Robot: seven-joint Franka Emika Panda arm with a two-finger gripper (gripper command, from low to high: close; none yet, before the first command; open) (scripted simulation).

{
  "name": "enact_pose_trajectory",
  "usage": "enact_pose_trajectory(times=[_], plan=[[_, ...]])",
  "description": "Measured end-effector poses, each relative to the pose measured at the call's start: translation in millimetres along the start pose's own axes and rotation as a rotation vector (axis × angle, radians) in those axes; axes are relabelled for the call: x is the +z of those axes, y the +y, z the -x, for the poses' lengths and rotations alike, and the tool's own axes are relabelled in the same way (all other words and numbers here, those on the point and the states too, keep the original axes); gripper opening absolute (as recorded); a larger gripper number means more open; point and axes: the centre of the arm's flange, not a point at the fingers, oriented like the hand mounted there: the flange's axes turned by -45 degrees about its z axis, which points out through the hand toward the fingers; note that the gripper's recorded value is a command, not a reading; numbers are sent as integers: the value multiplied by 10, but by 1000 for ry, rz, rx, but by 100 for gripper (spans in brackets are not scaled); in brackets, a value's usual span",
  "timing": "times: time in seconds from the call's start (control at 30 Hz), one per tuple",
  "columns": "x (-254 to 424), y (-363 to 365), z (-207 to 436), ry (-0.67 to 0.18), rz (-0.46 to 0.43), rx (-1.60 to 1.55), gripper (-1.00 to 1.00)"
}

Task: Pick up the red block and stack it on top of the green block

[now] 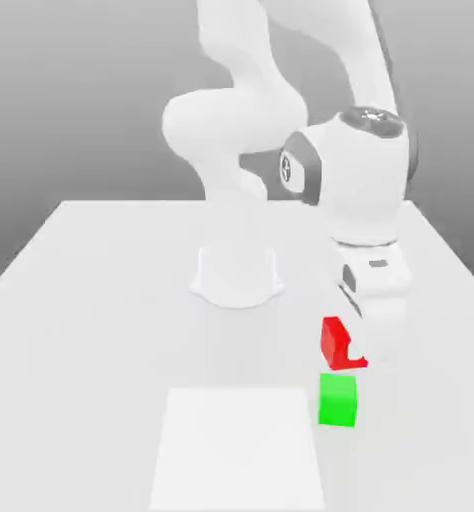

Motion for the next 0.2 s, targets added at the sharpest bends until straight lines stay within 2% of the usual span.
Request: enact_pose_trajectory(times=[0.1, 0.13, 0.2], plan=[[219, -15, 16, -4, 0, 2, -100], [281, -23, 25, -6, 0, 3, 100], [282, -23, 25, -6, 0, 3, 100]])
